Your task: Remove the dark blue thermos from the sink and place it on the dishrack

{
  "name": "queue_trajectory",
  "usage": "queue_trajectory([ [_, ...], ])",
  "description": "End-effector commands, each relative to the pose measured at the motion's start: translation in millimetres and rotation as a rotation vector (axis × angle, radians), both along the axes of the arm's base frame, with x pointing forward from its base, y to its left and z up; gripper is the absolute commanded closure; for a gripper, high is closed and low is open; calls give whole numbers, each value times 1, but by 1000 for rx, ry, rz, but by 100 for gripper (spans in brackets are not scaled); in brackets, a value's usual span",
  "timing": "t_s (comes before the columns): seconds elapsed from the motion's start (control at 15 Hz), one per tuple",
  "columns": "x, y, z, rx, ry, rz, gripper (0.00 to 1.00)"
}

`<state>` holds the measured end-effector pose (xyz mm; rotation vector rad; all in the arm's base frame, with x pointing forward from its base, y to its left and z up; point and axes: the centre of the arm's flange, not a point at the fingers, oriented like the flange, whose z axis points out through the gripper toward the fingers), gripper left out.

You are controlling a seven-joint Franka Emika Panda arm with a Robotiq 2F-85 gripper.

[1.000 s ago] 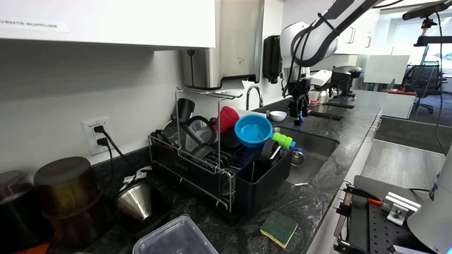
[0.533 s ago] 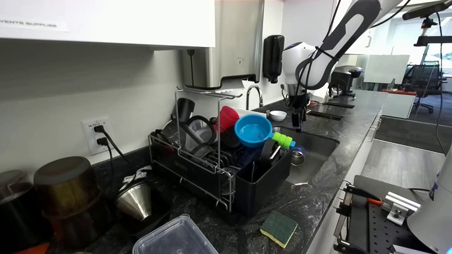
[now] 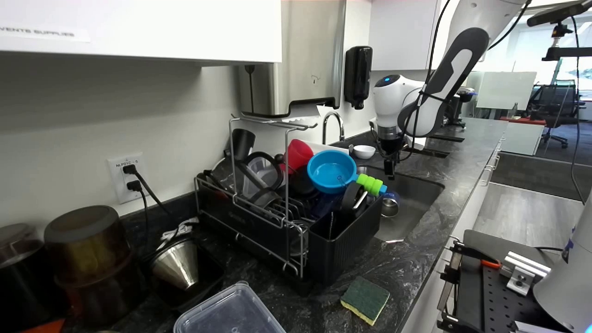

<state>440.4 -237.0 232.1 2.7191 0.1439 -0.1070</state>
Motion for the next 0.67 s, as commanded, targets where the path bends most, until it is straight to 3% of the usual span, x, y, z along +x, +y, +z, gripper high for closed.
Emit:
queue_trajectory([
  [0.0, 0, -1, -3, -2, 1, -4, 0],
  [0.6, 1, 0, 0, -2, -4, -3, 0],
])
